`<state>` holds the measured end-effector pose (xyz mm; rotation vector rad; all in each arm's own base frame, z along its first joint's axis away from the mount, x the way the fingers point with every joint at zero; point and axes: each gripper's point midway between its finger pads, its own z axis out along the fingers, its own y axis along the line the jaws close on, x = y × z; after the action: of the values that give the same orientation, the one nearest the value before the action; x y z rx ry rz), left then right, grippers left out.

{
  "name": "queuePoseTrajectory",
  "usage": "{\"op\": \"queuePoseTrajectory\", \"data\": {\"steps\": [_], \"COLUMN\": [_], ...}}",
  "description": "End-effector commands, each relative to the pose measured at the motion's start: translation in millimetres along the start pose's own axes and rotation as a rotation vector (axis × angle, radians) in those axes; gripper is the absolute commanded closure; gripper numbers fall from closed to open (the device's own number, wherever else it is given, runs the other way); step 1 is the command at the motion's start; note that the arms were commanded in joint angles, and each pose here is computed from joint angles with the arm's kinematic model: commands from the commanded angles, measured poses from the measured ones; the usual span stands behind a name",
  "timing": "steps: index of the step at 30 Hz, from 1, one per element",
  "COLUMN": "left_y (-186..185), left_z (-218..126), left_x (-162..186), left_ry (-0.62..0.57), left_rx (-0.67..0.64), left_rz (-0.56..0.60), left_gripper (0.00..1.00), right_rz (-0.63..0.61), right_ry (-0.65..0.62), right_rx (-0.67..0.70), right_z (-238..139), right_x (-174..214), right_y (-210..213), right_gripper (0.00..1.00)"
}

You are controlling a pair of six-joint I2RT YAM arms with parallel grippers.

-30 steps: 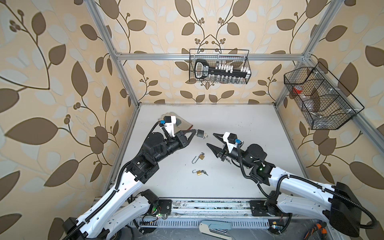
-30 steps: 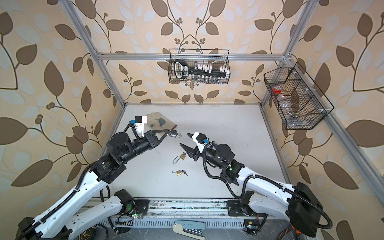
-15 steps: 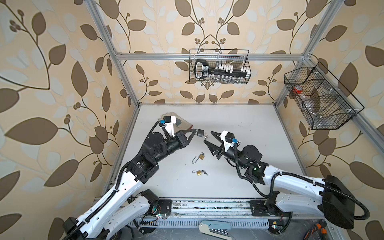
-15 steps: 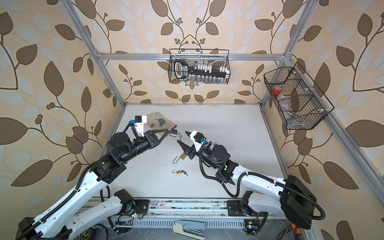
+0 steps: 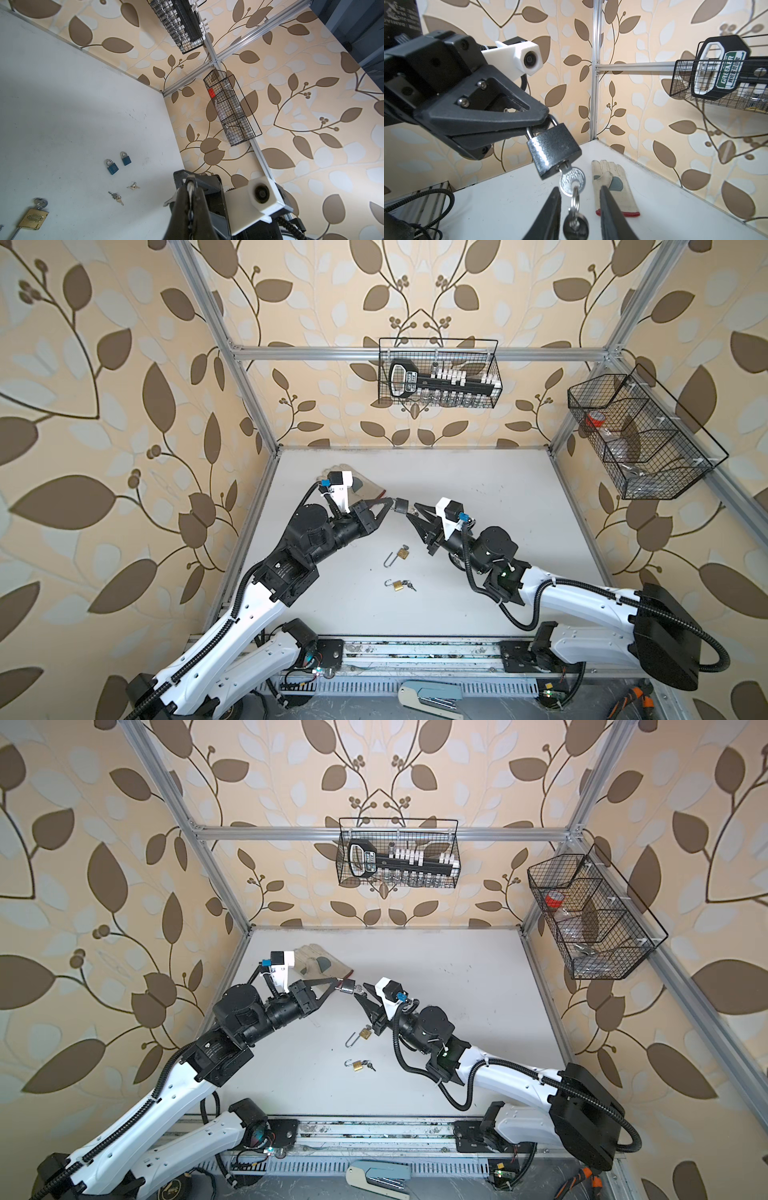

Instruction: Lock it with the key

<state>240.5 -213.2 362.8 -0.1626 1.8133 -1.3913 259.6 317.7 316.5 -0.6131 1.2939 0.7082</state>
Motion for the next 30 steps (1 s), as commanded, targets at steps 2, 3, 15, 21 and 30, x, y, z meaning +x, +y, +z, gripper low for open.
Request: {"op": "queuePoseTrajectory", "data": {"steps": [2,3,15,21,30], "left_y": [-31.4,-32.0,-32.2,-32.9,-44.9], "left_z": [-6.2,-6.8,-7.9,-10.3,-16.6], "left_x": [-17.0,-17.6,-17.0,-16.6,-18.8], "left_ry": [-0.054,-0.056,-0.055,-0.054,-0.051], "left_rx": [0.097,0.098,0.098,0.098,0.115], "left_rz": [0.029,0.03,0.031,0.041,0.129], "left_gripper": [1.0,1.0,1.0,1.0,1.0], "right_rz": [0.009,0.01,0.014,0.018,0.016], "right_ry": [-0.04,-0.039,-0.024,-0.01,0.016], "right_rx": [-0.006,-0.005,-0.01,-0.009,0.034], "right_z": [5.0,5.0,3.8,0.1,-15.3], "right_x": [-14.7,-14.3,-11.5,-7.7,-1.9], "right_y": [2.5,2.4,3.0,2.6,-5.4], "right_gripper": [0.71,0.72,0.9,0.99,1.0]}}
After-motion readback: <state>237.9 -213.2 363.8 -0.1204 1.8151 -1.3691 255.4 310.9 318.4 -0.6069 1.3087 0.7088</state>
